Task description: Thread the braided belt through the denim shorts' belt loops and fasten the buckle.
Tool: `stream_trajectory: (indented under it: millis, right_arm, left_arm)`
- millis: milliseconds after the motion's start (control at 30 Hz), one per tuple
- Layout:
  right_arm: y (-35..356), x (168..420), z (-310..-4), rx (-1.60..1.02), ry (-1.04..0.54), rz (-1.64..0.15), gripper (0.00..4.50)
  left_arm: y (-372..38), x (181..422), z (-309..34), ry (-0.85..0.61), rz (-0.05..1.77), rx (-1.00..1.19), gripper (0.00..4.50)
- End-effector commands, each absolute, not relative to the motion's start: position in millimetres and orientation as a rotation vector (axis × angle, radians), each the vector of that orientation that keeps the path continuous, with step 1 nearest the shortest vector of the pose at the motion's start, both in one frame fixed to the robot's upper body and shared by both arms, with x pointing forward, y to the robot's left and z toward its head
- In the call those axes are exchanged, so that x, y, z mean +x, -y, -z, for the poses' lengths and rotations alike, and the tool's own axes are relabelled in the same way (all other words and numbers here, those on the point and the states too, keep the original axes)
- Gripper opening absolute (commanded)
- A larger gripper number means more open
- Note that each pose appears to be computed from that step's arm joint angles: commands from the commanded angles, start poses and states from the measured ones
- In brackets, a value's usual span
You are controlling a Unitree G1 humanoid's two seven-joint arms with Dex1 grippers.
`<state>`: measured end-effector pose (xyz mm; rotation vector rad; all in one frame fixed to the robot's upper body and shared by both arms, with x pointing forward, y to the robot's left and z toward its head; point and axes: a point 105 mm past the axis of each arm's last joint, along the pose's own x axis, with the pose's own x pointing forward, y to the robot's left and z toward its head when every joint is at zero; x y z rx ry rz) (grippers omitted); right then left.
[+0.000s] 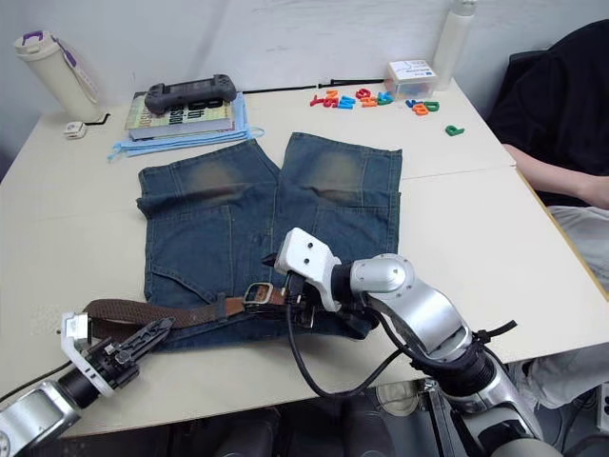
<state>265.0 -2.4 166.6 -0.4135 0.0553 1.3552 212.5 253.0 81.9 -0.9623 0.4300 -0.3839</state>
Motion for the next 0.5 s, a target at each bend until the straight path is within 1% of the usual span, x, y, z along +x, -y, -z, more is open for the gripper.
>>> stream_trajectory:
  millis: [33,133,233,300,500]
  right_arm:
    - [0,260,-169,-0.448,-0.014,-1.371,4.46]
    - [0,260,-168,-0.448,-0.014,-1.371,4.46]
    - [0,259,-167,-0.449,-0.015,-1.372,4.46]
    - [0,259,-167,-0.450,-0.016,-1.370,4.46]
    - [1,261,-164,-0.462,-0.020,-1.355,4.46]
  left_arm:
    - [-274,219,-87,-0.392,0.354,-0.928,0.00]
    - [-270,223,-92,-0.399,0.412,-0.904,0.00]
    - [-250,219,-90,-0.462,0.500,-0.845,0.00]
    - [-244,220,-90,-0.476,0.532,-0.821,0.00]
    - [-247,233,-101,-0.468,0.573,-0.779,0.00]
